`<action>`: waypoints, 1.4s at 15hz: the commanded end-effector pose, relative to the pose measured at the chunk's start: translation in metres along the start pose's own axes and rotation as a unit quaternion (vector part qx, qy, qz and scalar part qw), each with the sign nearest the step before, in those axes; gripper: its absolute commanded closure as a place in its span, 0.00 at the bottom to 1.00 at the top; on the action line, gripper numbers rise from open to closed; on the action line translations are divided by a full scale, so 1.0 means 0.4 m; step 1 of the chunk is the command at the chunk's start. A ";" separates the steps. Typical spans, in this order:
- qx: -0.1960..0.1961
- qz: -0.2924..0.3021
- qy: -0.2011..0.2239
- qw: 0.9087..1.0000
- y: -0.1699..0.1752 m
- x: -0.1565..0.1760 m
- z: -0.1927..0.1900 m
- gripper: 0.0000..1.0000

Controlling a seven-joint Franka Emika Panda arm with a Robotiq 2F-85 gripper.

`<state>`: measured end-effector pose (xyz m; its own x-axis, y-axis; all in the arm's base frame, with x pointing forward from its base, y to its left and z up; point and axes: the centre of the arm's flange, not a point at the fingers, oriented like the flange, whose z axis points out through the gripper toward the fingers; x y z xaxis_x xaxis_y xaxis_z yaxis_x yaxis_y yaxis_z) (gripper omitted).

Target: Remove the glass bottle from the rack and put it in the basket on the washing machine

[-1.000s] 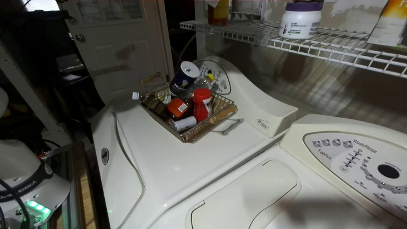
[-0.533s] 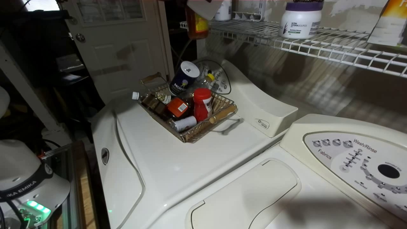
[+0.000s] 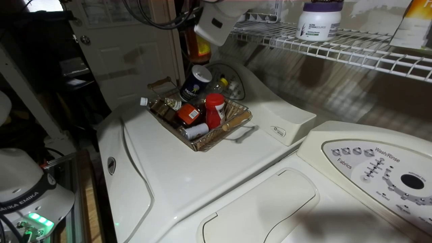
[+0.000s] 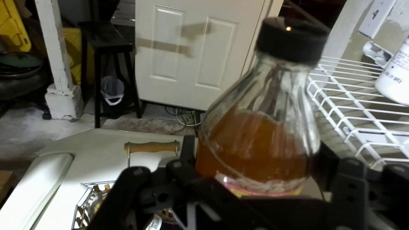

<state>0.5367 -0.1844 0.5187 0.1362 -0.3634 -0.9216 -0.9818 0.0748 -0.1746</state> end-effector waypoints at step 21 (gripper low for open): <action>-0.136 0.022 -0.016 0.990 0.143 0.282 -0.064 0.42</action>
<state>0.4919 -0.2431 0.4133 0.0372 -0.3161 -0.9480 -0.9939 -0.1101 -0.0023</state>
